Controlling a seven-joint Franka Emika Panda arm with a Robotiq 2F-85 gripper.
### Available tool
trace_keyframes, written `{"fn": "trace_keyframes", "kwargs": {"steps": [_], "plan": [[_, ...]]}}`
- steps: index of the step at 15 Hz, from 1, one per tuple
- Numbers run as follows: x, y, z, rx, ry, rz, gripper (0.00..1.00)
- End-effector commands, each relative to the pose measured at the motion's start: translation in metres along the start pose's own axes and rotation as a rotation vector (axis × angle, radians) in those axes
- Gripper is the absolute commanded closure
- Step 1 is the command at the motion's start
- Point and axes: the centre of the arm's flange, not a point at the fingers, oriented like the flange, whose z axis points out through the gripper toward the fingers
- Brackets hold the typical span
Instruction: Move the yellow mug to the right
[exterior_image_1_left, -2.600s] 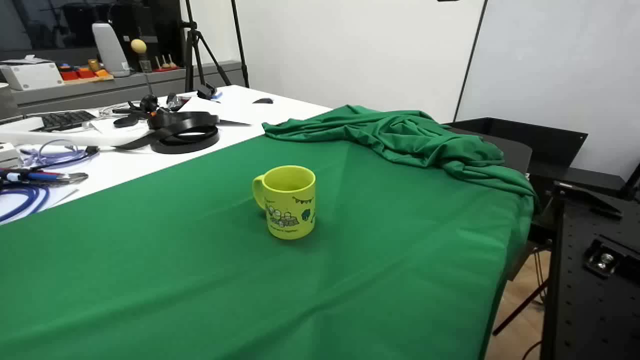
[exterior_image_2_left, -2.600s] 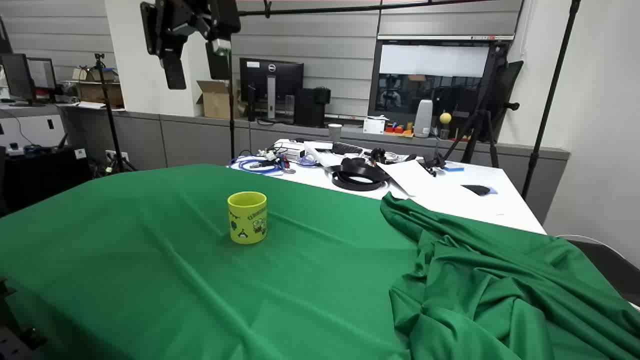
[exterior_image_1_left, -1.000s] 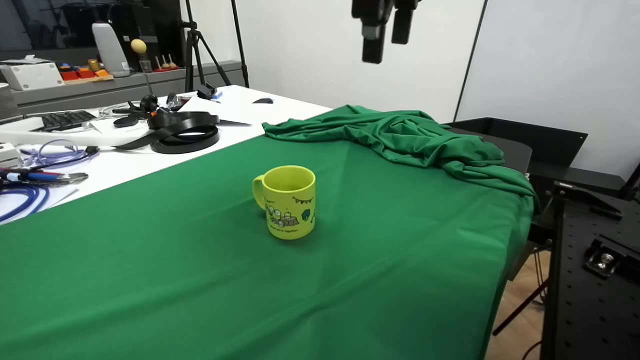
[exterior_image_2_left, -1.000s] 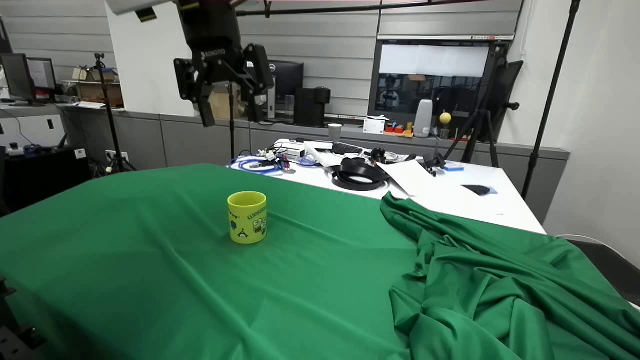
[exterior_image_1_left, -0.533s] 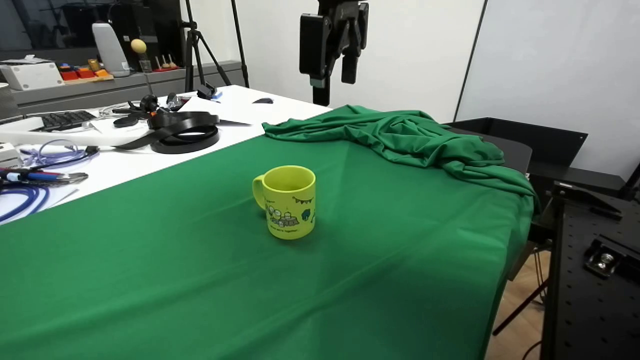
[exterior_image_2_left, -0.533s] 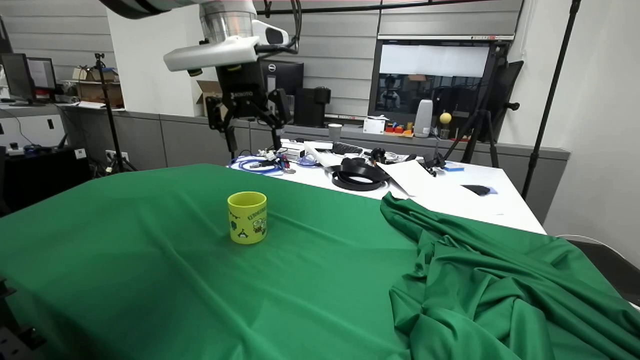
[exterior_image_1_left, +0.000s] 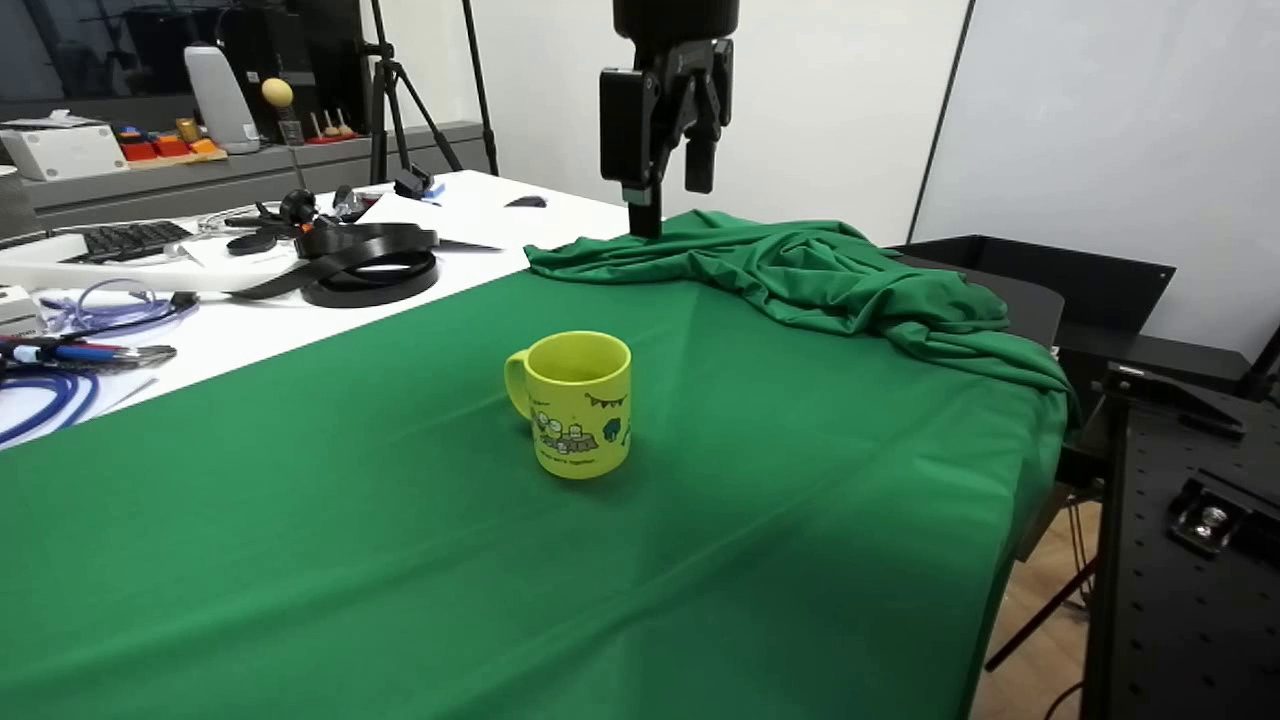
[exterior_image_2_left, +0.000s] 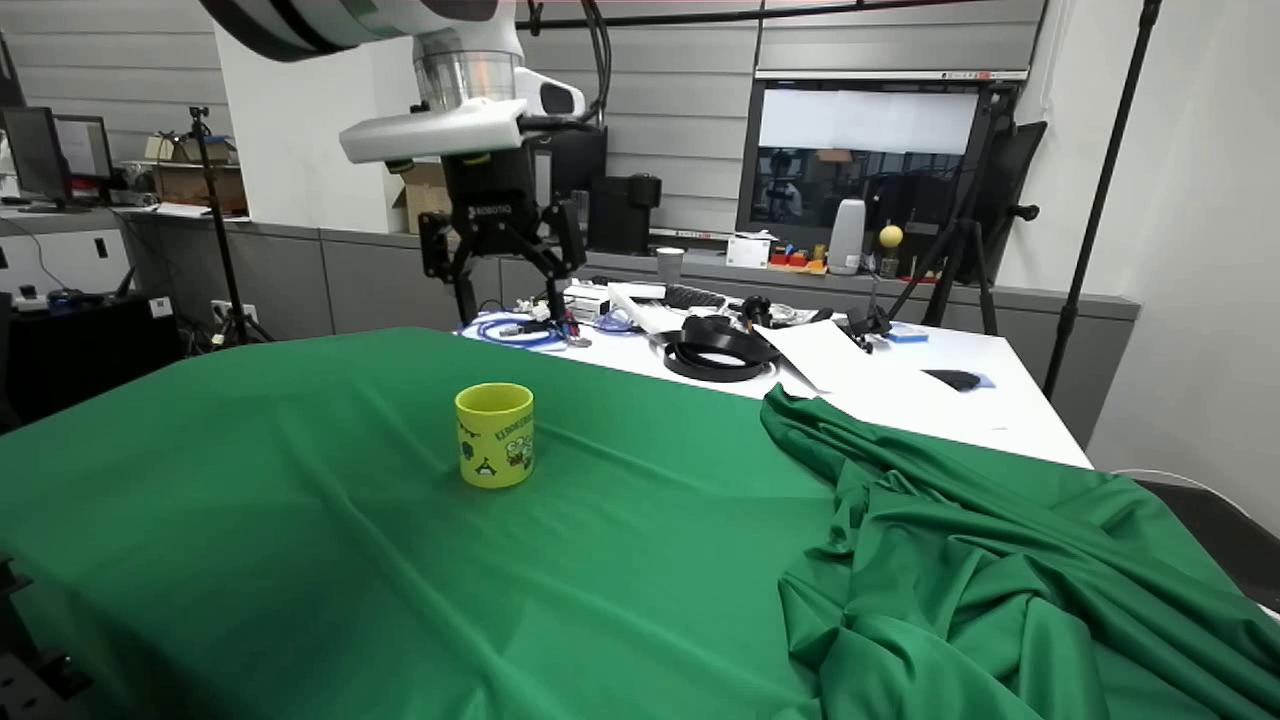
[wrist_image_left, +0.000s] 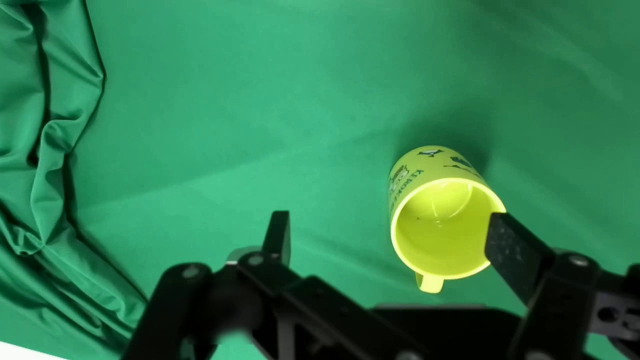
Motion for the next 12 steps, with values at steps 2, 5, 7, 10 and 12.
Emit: {"fn": "trace_keyframes", "kwargs": {"steps": [2, 5, 7, 10, 12], "plan": [[0.032, -0.004, 0.037, -0.007, -0.058, 0.080, 0.00], [0.047, -0.005, 0.064, 0.001, -0.075, 0.139, 0.00], [0.056, -0.006, 0.080, 0.010, -0.091, 0.166, 0.00], [0.070, -0.013, 0.099, 0.005, -0.107, 0.185, 0.00], [0.077, -0.020, 0.108, 0.007, -0.117, 0.183, 0.00]]}}
